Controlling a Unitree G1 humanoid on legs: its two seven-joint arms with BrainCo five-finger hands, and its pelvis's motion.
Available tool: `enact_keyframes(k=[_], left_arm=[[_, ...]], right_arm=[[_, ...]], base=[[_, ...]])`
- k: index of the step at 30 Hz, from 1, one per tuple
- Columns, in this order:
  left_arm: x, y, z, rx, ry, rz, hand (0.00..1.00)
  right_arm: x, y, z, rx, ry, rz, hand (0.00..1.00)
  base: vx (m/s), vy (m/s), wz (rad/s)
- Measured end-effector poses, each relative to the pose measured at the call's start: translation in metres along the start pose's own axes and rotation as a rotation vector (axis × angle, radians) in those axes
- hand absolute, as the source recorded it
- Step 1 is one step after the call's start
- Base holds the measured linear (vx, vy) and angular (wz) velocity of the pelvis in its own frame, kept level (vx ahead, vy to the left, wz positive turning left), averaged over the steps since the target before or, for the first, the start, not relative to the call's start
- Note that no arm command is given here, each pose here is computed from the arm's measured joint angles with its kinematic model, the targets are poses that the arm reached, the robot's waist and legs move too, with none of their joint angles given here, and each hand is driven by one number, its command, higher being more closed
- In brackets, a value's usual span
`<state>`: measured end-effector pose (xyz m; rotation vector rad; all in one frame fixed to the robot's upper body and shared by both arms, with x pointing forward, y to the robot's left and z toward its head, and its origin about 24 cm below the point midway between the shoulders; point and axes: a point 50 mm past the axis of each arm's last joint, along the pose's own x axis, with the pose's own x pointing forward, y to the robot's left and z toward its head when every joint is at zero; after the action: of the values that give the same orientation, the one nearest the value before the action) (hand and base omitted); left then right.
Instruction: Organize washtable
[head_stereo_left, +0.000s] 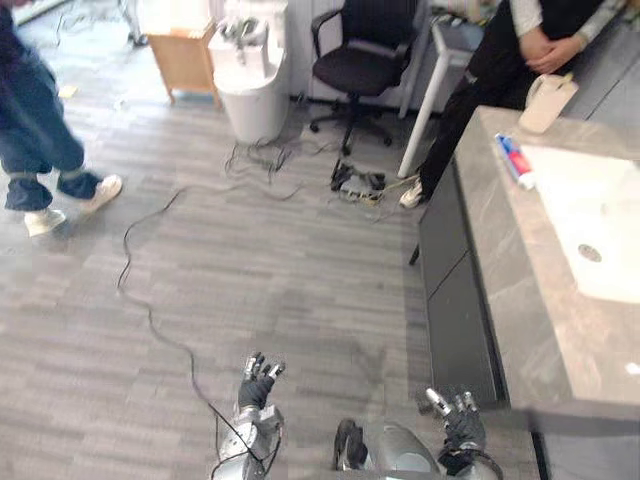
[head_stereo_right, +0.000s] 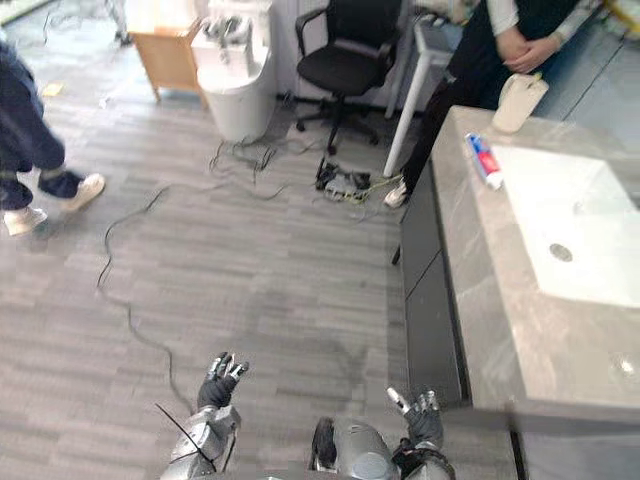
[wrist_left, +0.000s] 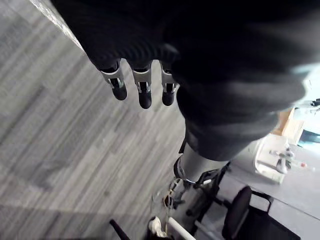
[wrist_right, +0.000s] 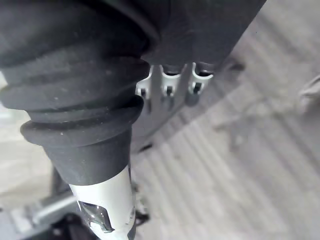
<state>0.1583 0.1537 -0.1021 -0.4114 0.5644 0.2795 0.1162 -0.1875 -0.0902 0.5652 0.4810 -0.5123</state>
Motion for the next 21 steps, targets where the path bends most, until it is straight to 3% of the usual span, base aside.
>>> enact_keyframes(k=[5,10,16,21], left_arm=[[-0.003,0.034,0.006,-0.084,-0.028,0.143,0.00],[-0.022,0.069,-0.014,-0.085,0.039,0.282,0.00],[-0.036,0.080,-0.024,-0.104,0.049,0.335,0.00],[-0.029,0.058,-0.004,-0.085,-0.052,0.220,0.00]], right_arm=[[0.000,-0.001,-0.002,0.089,-0.001,-0.021,0.00],[0.002,0.002,0.002,0.088,-0.018,-0.007,0.00],[0.001,0.016,0.004,0.055,-0.024,0.068,0.00],[0.018,0.030,0.017,0.065,-0.080,0.116,0.00]], base=[[0.37,0.024,-0.63],[0.34,0.264,-1.21],[0.41,0.567,-1.66],[0.25,0.507,-2.23]])
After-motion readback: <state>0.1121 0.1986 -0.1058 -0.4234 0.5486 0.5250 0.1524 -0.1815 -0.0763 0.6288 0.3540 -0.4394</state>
